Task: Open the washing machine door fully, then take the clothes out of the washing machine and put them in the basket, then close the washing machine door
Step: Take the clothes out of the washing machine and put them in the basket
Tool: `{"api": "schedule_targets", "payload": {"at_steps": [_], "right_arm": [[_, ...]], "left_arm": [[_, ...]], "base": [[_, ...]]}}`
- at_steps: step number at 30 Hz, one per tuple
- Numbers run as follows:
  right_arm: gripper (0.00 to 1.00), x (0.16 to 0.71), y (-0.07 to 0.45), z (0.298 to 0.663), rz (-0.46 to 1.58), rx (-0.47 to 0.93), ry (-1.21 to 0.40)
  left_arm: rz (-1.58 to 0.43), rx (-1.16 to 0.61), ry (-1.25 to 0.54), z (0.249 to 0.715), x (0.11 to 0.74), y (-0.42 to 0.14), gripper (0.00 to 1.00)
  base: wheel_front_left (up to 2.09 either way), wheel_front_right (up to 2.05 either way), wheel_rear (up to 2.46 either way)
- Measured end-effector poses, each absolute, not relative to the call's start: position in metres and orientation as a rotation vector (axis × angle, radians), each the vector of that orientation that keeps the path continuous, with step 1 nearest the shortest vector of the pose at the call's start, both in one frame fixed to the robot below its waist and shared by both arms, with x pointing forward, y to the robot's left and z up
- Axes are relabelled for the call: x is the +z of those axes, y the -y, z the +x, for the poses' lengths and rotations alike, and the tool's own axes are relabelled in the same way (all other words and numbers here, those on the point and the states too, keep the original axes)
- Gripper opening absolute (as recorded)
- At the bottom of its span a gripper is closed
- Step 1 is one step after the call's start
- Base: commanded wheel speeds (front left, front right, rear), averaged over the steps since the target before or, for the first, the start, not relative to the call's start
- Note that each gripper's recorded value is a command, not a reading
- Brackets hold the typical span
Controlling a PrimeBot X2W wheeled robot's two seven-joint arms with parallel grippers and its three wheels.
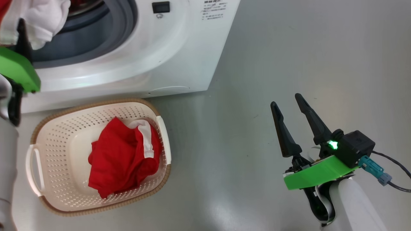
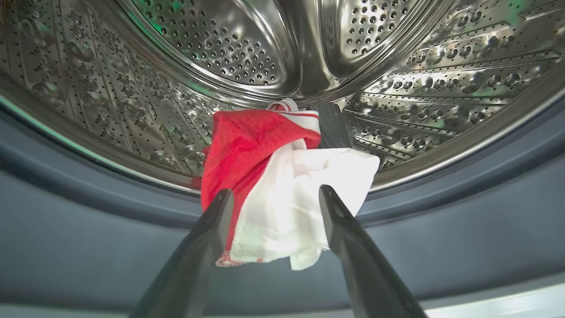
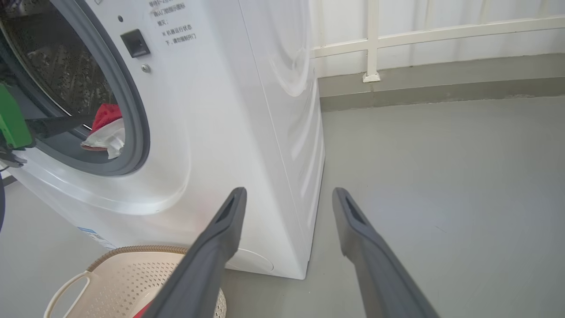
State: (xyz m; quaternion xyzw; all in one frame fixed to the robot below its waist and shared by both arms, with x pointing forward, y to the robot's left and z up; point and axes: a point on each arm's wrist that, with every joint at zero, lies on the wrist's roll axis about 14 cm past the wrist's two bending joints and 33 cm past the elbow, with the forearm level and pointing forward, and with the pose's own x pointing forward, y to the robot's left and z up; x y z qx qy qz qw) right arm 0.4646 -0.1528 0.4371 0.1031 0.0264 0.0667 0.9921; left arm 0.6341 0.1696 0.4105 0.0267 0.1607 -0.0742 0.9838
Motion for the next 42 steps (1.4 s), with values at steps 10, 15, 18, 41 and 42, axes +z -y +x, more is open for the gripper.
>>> {"api": "schedule_targets", "payload": {"at_steps": [10,15,18,41,42], "right_arm": [[1.00,0.433,0.153,0.467,0.217,0.134,-0.061],[1.00,0.434,0.154,0.470,0.233,0.132,-0.055],[1.00,0.432,0.155,0.470,0.234,0.127,-0.060],[1.00,0.438,0.155,0.467,0.242,0.128,-0.050],[1.00,0.440,0.155,0.467,0.242,0.129,-0.047]], "left_arm": [[0.098,-0.098,-0.417,0.647,0.391,-0.181,1.00],[0.123,-0.093,-0.443,0.653,0.384,-0.183,1.00],[0.136,-0.088,-0.452,0.655,0.381,-0.184,1.00],[0.081,-0.098,-0.415,0.656,0.387,-0.174,0.00],[0.061,-0.102,-0.397,0.656,0.391,-0.173,0.00]], "base": [[0.00,0.00,0.00],[0.00,0.00,0.00],[0.00,0.00,0.00],[0.00,0.00,0.00],[0.00,0.00,0.00]]}}
